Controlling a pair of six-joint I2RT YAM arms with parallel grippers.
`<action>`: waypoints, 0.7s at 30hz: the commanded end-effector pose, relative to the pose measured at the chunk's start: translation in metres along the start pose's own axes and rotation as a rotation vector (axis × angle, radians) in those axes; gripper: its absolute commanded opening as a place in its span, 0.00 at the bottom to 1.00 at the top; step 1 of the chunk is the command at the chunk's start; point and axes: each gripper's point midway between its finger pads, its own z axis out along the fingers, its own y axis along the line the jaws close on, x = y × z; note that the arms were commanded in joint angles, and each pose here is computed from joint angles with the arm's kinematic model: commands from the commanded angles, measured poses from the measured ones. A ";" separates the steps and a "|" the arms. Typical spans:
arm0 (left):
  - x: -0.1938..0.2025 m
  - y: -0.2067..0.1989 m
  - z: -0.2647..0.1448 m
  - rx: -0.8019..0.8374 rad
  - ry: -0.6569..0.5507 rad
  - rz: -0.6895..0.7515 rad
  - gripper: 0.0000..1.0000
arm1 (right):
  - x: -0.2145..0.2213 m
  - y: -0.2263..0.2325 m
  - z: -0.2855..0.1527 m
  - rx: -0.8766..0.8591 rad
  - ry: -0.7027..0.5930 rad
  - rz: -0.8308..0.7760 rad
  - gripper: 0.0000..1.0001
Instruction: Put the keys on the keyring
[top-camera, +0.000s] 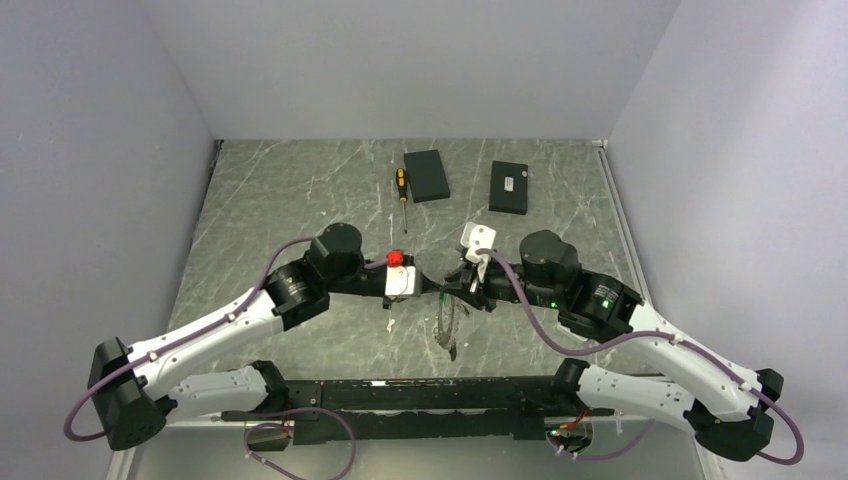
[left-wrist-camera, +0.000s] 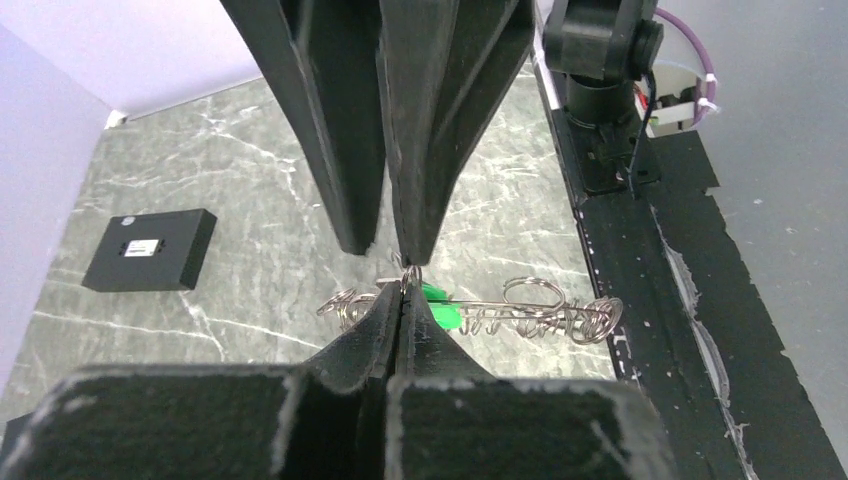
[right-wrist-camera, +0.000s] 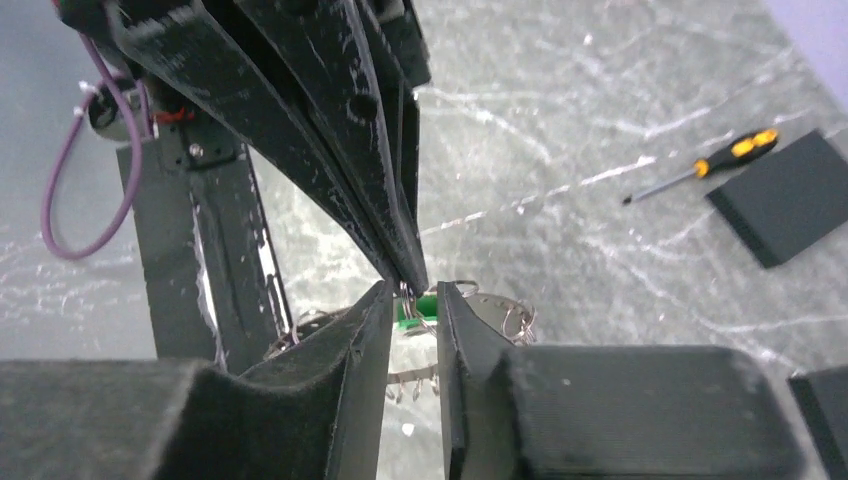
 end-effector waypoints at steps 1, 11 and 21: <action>-0.039 0.016 -0.011 -0.112 -0.139 0.066 0.00 | -0.045 -0.004 -0.006 0.028 -0.178 -0.024 0.30; -0.063 0.020 -0.029 -0.218 -0.282 0.091 0.00 | -0.046 -0.016 -0.011 0.107 -0.237 -0.007 0.41; -0.093 0.018 -0.047 -0.261 -0.411 0.090 0.00 | -0.044 -0.016 -0.012 0.117 -0.267 0.005 0.28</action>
